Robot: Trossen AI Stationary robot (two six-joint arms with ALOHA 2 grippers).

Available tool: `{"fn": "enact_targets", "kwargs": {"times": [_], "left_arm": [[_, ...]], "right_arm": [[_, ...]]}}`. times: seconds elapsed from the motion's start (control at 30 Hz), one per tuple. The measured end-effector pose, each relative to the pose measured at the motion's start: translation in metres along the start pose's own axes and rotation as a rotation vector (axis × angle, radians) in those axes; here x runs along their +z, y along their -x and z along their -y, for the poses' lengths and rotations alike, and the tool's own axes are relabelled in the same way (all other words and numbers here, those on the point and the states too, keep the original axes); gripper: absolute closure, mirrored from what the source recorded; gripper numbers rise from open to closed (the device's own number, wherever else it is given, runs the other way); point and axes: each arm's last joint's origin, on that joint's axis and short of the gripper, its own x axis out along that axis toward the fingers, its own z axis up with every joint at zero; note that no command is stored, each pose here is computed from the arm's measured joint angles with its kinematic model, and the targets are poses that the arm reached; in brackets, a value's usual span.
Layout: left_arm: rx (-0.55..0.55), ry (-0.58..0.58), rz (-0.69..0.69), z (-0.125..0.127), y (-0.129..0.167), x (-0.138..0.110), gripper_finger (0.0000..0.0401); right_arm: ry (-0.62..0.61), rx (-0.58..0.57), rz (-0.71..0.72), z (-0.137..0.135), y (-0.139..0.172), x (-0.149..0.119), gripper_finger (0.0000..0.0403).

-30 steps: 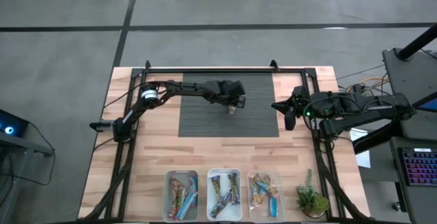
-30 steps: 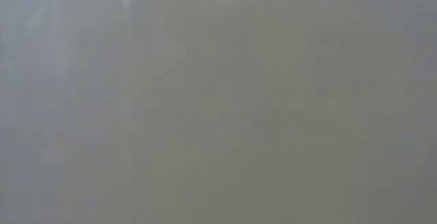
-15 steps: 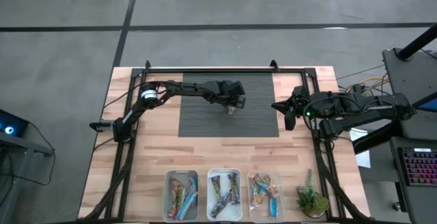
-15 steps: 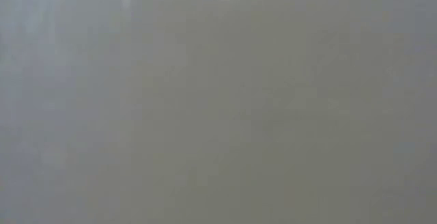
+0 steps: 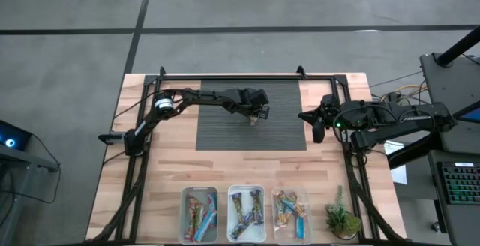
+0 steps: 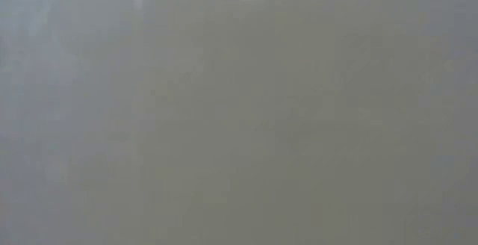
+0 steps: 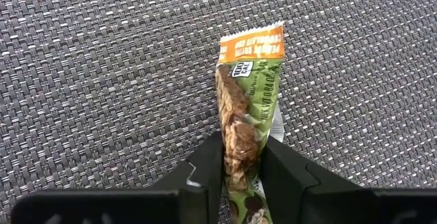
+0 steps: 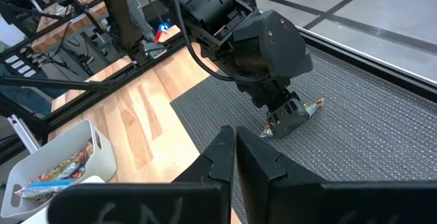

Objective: Pick and place Granola Bars by type
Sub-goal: Put the yellow granola bar into the transparent bin

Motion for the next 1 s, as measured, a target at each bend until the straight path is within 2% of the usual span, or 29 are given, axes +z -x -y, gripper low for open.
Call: {"fn": "enact_targets", "kwargs": {"times": [1.0], "left_arm": [[-0.025,-0.008,-0.007,0.0036,0.0039,0.0025,0.0344]], "right_arm": [[0.0,0.0,0.0,0.0,0.0,0.0,0.0394]]}}
